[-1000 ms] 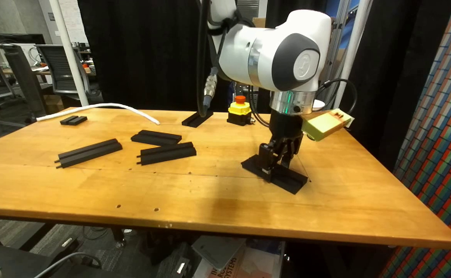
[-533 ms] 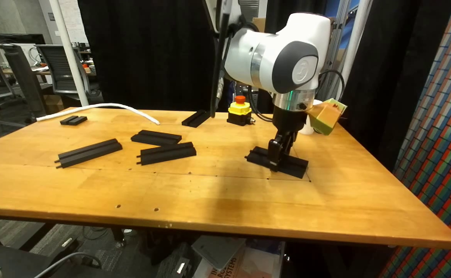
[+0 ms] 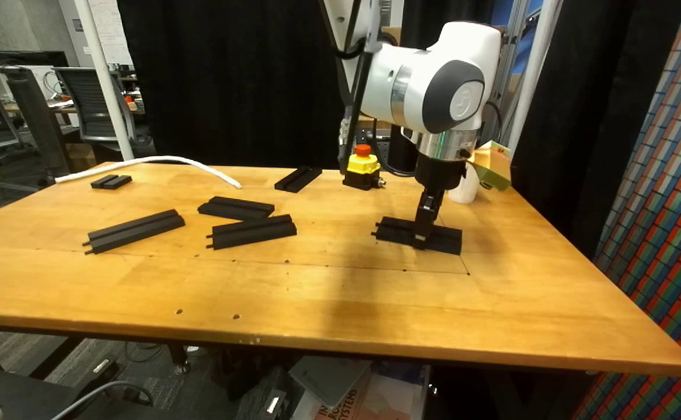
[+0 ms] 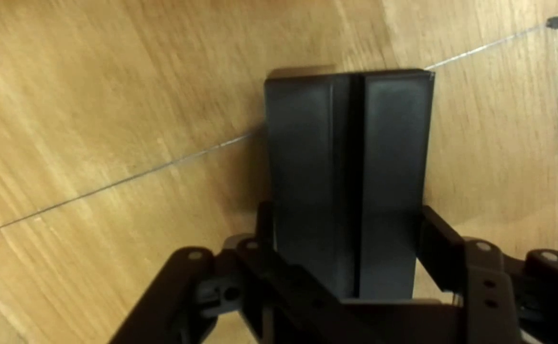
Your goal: Connect the four black pieces together
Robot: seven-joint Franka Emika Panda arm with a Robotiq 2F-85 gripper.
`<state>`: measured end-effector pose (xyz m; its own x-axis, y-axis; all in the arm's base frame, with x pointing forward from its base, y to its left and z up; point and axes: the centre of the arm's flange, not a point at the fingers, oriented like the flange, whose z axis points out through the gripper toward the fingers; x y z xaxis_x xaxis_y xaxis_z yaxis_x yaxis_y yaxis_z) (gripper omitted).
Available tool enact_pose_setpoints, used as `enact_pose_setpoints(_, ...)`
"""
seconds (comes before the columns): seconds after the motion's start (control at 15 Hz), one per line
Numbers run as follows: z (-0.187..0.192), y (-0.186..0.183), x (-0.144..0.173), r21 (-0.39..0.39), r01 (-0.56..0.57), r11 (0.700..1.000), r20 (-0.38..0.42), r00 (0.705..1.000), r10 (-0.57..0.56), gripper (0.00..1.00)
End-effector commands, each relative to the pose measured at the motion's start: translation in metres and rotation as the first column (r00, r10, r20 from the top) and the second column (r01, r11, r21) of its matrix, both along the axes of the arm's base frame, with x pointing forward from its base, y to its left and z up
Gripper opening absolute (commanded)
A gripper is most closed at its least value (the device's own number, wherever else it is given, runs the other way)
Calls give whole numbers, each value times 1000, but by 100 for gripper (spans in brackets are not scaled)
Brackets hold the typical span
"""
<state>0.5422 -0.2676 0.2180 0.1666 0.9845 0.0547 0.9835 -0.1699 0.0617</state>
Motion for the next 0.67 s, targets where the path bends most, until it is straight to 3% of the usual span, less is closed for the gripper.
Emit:
enact_pose_setpoints(0.0, -18, -18, 25, -36, -88, 995, -29, 996, 87, 47)
enact_pose_setpoints(0.6, -22, -42, 45, -95, -196, 976, -51, 980, 192, 47)
